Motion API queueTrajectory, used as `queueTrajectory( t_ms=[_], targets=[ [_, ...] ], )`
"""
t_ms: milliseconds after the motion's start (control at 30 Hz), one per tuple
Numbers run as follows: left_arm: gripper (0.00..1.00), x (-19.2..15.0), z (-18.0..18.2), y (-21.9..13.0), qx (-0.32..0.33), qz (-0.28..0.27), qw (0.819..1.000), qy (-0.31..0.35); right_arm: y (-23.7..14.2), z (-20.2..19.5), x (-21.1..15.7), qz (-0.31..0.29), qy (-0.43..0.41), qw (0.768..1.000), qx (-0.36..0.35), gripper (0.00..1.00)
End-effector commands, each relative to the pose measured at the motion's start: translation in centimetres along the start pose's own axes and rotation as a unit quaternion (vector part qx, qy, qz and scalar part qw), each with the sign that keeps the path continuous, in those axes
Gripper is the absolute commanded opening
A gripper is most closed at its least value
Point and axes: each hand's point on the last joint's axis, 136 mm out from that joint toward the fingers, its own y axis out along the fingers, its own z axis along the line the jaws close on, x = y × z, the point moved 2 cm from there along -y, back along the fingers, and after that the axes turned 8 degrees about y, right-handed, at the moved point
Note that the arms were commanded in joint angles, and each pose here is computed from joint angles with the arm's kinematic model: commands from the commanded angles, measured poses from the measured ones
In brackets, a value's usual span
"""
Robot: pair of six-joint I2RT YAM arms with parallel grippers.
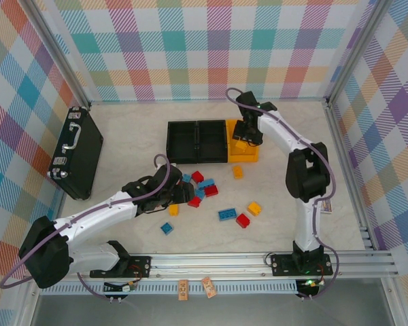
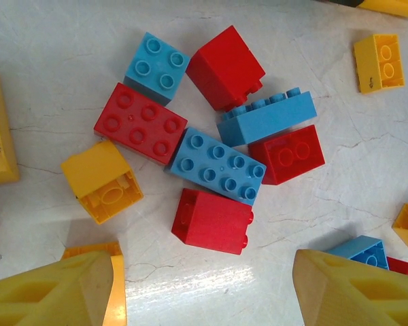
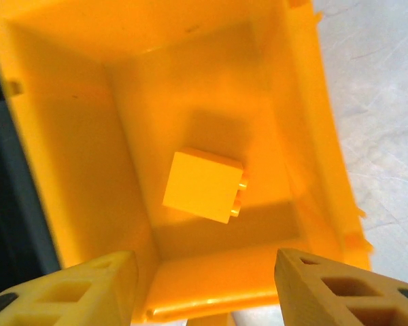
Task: Sort the legos into containers by color
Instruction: Place the lego in the container, then pick up the lego from the bottom-center of the table.
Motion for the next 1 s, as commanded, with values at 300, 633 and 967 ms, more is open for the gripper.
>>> queueTrajectory(
  t_ms=[300,633,967],
  targets=[
    [0.72,0.7,-0.1,-1.4,0.009,-0.013,1.000,-0.004,-7.0,-0.6,-5.9,-0.007,-0.051,0.996,0.079,0.55],
    [0.74,-0.4,-0.6,-1.0,-0.012,0.013,1.000,-0.001,-8.1,-3.0,-12.7,0.032,-0.087,0.992,0.091,0.63],
    [0.74,-3.6,0.5,-1.2,-0.037,0.044,0.998,-0.022,-6.2,-3.1,-19.6,0.086,-0.124,0.986,0.070,0.66]
  ],
)
